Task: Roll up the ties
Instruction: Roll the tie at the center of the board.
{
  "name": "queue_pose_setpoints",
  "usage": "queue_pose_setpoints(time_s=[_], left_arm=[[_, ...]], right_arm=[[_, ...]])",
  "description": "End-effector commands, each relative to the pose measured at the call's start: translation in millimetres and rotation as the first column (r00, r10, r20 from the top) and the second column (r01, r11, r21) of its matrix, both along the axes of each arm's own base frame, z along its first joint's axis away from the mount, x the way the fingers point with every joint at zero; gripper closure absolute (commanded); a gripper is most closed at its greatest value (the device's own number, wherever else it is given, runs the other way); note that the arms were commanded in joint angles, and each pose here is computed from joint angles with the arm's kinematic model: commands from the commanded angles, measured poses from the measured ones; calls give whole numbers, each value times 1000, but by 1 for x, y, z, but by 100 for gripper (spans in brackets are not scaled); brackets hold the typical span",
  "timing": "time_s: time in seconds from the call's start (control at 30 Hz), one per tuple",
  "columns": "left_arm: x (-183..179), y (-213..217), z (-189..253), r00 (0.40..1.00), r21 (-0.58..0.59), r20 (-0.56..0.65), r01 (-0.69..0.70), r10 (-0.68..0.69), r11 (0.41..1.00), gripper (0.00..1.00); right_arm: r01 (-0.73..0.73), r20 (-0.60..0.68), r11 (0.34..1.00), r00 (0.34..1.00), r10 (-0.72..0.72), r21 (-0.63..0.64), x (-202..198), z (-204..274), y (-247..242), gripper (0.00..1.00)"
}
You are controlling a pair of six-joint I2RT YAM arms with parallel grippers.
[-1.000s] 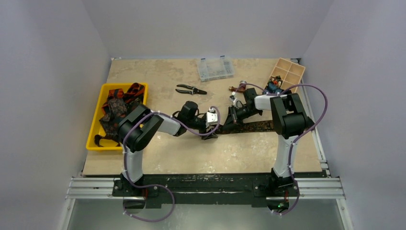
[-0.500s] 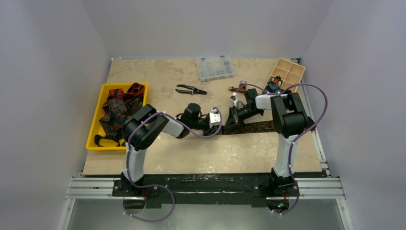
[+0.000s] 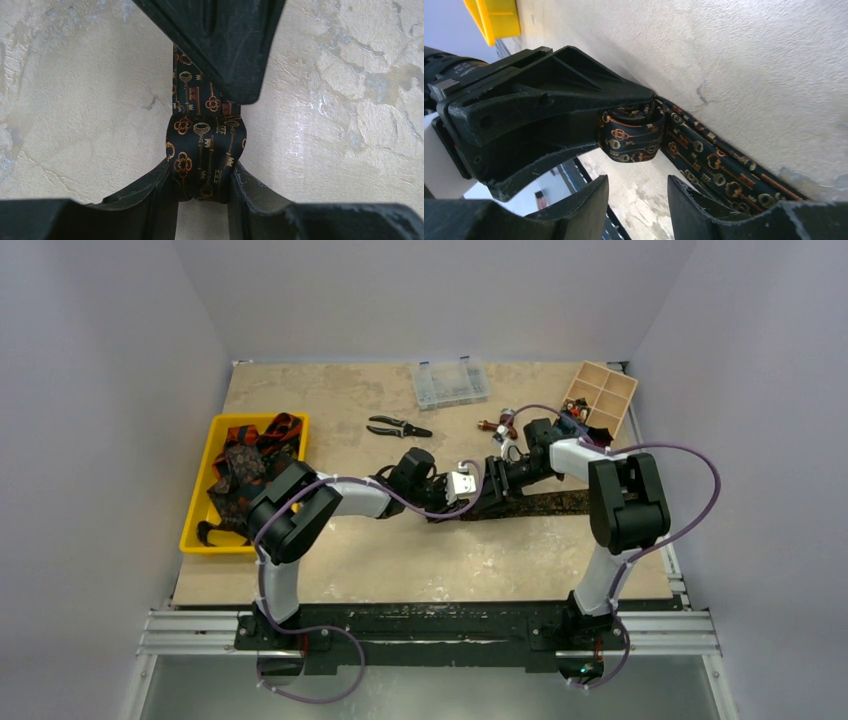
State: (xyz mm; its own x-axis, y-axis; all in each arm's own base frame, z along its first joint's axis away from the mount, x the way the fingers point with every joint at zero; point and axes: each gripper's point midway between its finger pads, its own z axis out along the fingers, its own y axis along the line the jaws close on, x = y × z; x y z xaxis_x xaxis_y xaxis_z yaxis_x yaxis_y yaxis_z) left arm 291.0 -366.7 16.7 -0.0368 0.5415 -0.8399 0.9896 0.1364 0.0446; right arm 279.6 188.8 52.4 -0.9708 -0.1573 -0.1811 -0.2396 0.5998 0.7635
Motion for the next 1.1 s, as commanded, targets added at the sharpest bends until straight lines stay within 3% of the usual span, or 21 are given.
queue_pose_setpoints(time_s=[0.0,0.17,0.43,0.6,0.7,0.9,0.97,1.0,1.07], left_arm=[[-26,48,-60,989,289,-125,-36,75,957,81],[-33,49,-62,987,321,-145,-19,69,947,80],[-35,49,-63,987,334,-151,-7,61,942,79],[-36,50,-65,987,340,-151,1,53,940,79],[-36,50,-65,987,340,-152,3,52,941,79],[-36,49,-65,986,335,-156,5,51,942,78],[-37,48,-64,986,329,-162,9,47,944,77],[-37,48,-64,986,325,-163,10,45,945,75],[-37,45,-61,984,299,-173,16,38,954,64]], right_arm=[[17,-39,999,999,-16,48,-8,8,14,53],[35,-34,998,999,-33,58,8,5,25,53],[54,-42,997,998,-52,50,24,-3,29,63],[32,-30,996,999,-30,79,23,9,31,55],[41,-31,996,999,-38,82,23,11,31,55],[39,-63,998,997,-36,46,20,-6,28,72],[39,-58,999,998,-37,26,20,-10,24,91],[42,-52,999,998,-41,11,21,-13,21,100],[45,-61,999,997,-46,-19,20,-22,15,100]])
